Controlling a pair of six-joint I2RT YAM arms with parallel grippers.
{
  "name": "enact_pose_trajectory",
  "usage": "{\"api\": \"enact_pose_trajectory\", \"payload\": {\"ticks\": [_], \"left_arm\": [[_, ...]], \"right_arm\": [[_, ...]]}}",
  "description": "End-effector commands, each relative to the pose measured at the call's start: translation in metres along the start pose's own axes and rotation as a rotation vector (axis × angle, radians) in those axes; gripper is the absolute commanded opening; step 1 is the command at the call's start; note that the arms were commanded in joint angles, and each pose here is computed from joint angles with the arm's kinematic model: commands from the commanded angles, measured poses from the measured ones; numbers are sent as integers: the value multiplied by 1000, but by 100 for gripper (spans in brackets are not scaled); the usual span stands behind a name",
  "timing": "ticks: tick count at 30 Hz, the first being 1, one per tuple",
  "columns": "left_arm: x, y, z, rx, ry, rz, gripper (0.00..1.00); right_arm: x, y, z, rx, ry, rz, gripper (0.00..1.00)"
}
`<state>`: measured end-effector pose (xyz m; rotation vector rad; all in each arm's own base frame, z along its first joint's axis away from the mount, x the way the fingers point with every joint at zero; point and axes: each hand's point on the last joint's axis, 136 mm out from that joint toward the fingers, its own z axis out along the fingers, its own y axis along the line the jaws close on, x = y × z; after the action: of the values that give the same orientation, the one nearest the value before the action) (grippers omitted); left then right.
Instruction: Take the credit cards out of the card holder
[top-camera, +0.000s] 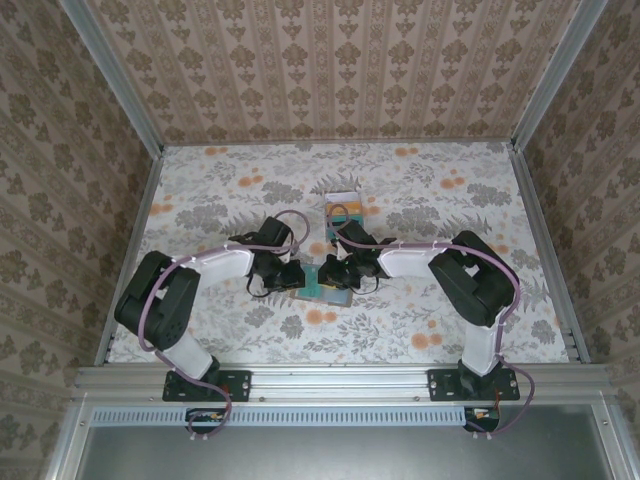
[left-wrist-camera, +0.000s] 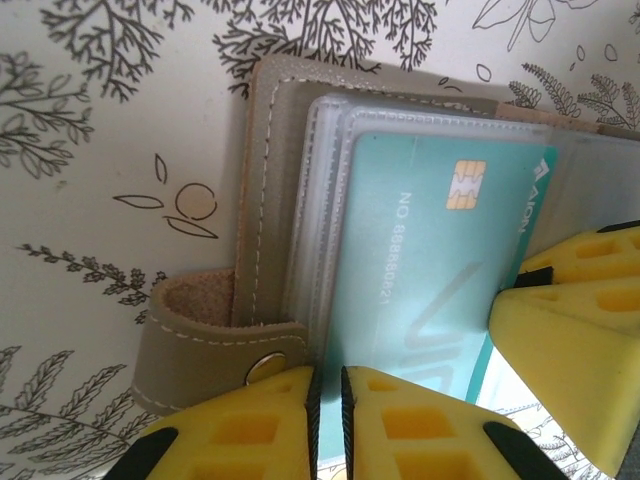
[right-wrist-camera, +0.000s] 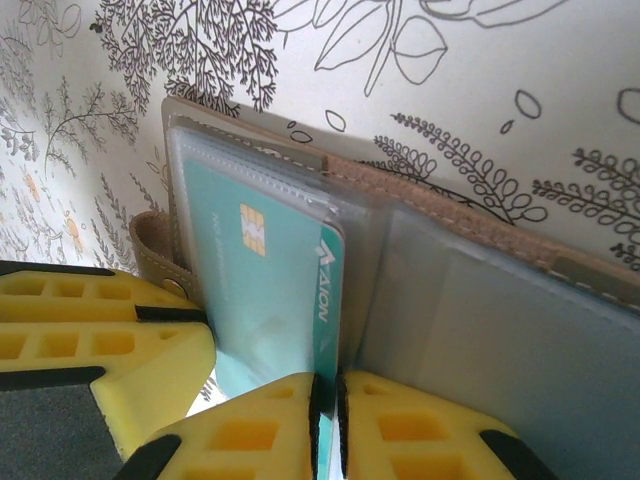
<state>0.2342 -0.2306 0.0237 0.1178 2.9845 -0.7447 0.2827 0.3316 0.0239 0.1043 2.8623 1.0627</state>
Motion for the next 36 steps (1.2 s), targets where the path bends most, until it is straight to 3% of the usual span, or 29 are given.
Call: {"api": "enact_pose_trajectory", "payload": {"ticks": [1, 3, 8, 17, 28, 29, 31, 36], "left_arm": [[10, 1, 9, -2, 40, 1, 16], [10, 1, 9, -1, 41, 1, 16], [11, 4, 9, -13, 43, 0, 15], [11, 29, 4, -99, 51, -56, 5], [10, 31, 3, -97, 50, -63, 5], [10, 30, 3, -96, 50, -62, 5], [10, 30, 4, -92, 53, -64, 4], [11, 29, 5, -84, 57, -62, 4]], "right_arm": [[3, 7, 7, -39, 27, 5, 17], [3, 7, 7, -43, 29, 5, 17], [4, 5, 6, -36, 23, 10, 0], [1, -11, -13, -5, -31, 34, 0], [1, -16, -17, -10, -33, 43, 0], [2, -15, -16, -14, -27, 42, 1], [2, -14, -13, -16, -20, 41, 12], [0, -9, -2, -29, -10, 40, 18]]}}
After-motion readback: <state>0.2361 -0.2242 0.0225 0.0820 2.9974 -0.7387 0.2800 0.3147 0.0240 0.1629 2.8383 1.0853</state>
